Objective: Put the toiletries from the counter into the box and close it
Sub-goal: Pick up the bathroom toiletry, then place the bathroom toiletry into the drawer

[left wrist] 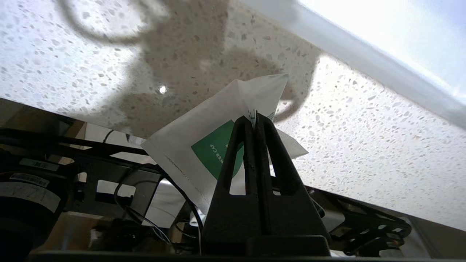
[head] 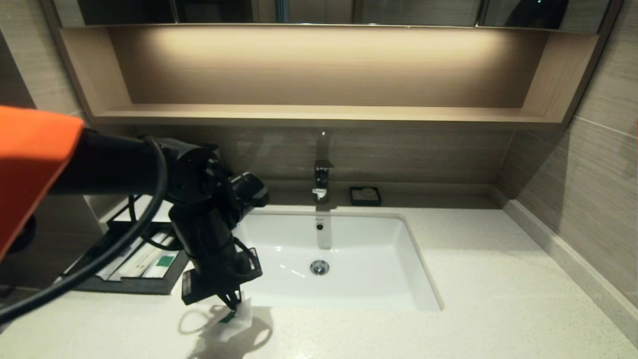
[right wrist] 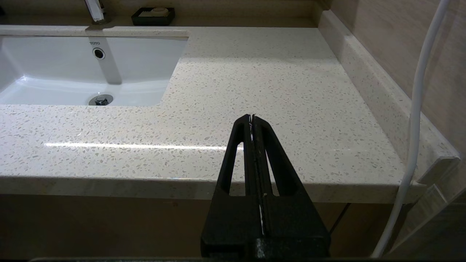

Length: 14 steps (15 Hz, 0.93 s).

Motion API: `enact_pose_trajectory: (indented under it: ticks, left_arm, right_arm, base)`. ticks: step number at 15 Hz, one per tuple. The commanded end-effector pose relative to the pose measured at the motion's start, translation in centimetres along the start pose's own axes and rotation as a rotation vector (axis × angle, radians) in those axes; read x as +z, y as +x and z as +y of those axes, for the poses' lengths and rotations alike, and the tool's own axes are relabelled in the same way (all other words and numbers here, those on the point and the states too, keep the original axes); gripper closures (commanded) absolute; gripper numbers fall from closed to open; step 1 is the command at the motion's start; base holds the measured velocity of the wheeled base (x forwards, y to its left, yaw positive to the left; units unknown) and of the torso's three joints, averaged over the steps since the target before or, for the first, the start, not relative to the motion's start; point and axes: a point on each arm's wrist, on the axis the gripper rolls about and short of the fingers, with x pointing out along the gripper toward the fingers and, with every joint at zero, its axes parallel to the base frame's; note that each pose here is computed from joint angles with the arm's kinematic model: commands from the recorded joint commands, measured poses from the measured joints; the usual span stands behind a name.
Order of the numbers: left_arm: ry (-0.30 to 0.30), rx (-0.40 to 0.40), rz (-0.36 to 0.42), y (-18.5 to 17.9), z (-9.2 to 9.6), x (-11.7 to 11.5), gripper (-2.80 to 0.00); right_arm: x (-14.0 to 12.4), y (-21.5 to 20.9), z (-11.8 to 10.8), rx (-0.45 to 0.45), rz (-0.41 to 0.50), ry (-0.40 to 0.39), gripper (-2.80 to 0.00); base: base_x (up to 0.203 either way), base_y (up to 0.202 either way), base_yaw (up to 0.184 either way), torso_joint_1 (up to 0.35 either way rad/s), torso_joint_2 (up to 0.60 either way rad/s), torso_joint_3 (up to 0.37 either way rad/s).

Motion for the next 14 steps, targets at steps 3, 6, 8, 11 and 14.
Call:
enact_pose_trajectory:
  ticks: [3,6,8,11,14]
  left_arm:
    - [-0.119,-0.045,-0.063,-2.2,2.8,2.9,0.0]
    - [-0.202,-0.098,-0.14,-4.3,4.6,5.5,0.0]
    - [-0.252,-0.126,-0.19,-5.6,5.9,7.2,0.0]
    - [-0.3,-0.14,-0.241,-6.5,7.8,9.0,0.0]
    - [-0.344,-0.135,-0.282,-7.0,9.3,10.5,0.0]
  right_arm:
    - [0.0,0.0,0.0,0.0,0.002,0.0,0.0]
    - [0.0,0.0,0.0,0.0,0.002,0.0,0.0]
    - [0.0,0.0,0.0,0.0,0.002,0.0,0.0]
    - [0.0,0.0,0.0,0.0,0.002,0.0,0.0]
    - [0.0,0.0,0.0,0.0,0.002,0.0,0.0]
  base:
    - [0.0,0.0,0.0,0.0,0.0,0.0]
    - [0.0,0.0,0.0,0.0,0.0,0.0]
    - [0.0,0.0,0.0,0.0,0.0,0.0]
    - [0.0,0.0,0.0,0.0,0.0,0.0]
    - [0.0,0.0,0.0,0.0,0.0,0.0]
